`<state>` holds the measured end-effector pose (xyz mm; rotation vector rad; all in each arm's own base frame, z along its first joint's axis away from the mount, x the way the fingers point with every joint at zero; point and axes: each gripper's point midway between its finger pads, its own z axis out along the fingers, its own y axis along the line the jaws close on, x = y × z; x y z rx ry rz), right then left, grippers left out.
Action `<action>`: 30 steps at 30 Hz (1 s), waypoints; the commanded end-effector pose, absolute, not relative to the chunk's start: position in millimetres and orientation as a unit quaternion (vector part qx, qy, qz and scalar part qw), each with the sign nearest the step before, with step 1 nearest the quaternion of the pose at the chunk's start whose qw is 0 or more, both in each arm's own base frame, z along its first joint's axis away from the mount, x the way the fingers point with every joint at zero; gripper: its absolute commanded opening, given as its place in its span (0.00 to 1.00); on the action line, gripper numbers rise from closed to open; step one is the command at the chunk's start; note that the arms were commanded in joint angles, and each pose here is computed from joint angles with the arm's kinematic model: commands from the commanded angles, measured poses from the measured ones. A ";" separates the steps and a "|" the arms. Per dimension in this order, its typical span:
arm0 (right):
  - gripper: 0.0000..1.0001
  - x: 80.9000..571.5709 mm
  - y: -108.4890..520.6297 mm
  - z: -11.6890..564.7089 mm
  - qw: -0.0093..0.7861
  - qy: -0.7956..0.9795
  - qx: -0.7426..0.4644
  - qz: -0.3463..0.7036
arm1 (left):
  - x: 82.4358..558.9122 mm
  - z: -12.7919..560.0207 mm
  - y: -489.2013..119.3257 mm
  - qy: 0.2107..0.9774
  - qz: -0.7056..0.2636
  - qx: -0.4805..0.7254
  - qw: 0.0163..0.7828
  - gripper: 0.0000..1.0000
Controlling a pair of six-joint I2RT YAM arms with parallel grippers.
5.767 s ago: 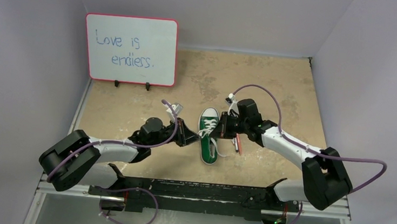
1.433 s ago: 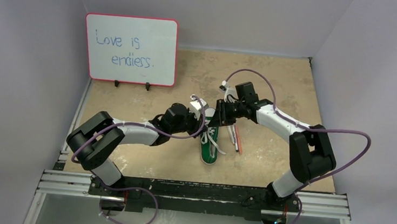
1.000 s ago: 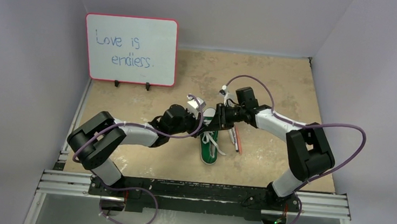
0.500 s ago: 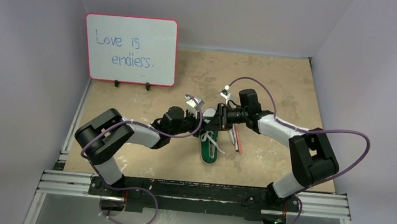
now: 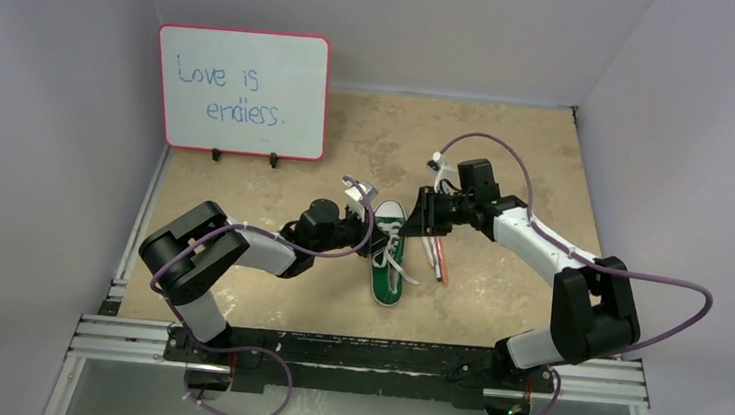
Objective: Tie the shoes
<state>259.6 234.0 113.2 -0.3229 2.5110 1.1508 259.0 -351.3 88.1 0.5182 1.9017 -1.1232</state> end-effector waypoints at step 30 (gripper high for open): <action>0.31 245.2 238.3 106.4 0.282 0.806 -0.260 0.451 | 255.0 105.6 -355.9 0.726 -0.512 0.178 0.423 0.06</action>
